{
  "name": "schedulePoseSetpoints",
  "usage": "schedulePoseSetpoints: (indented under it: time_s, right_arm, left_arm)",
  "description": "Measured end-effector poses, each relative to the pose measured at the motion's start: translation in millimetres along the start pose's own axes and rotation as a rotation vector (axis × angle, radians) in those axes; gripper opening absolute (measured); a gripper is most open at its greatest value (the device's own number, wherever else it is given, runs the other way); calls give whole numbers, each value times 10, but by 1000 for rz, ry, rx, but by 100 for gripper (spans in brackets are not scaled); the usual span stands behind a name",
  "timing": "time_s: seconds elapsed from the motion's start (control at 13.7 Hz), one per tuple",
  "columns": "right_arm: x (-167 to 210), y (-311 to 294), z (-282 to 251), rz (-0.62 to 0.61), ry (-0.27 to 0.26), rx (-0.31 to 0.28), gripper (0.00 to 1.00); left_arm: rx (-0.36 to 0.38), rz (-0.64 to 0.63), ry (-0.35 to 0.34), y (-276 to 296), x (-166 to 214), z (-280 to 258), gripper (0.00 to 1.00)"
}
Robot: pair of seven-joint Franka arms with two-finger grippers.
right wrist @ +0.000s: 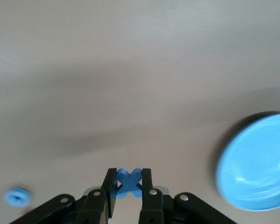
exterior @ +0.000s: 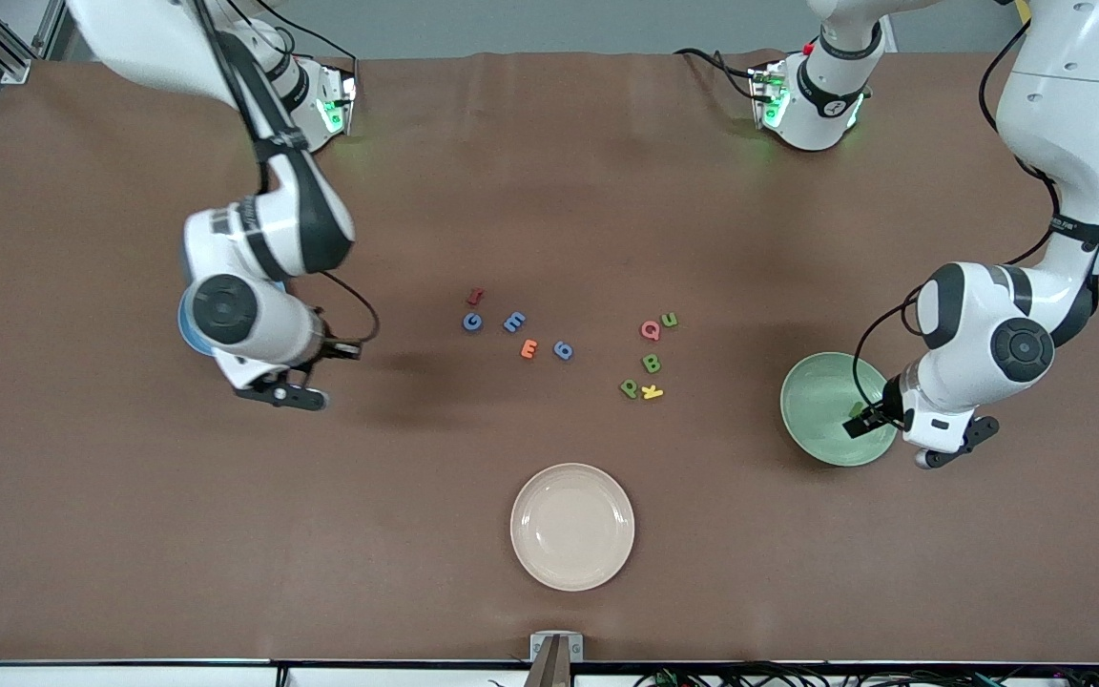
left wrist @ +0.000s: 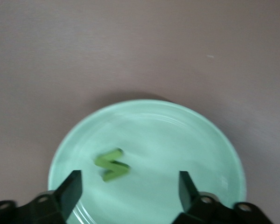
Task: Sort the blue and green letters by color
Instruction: 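Drop the blue X on the blue plate with the right gripper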
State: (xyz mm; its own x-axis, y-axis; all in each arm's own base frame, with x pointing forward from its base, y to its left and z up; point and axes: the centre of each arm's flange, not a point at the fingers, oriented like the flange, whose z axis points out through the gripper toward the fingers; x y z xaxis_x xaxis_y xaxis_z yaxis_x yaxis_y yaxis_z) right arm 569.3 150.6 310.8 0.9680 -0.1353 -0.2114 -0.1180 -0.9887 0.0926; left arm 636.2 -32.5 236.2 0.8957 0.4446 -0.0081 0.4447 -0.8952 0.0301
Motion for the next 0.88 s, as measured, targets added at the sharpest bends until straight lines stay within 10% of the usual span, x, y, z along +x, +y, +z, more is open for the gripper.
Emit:
schedulePoseSetpoints:
  time_s: [0.88]
  right_arm:
    - [-588, 2174, 1029, -201, 113, 45, 25]
  left_arm:
    - [-38, 127, -43, 1827, -1568, -270, 91]
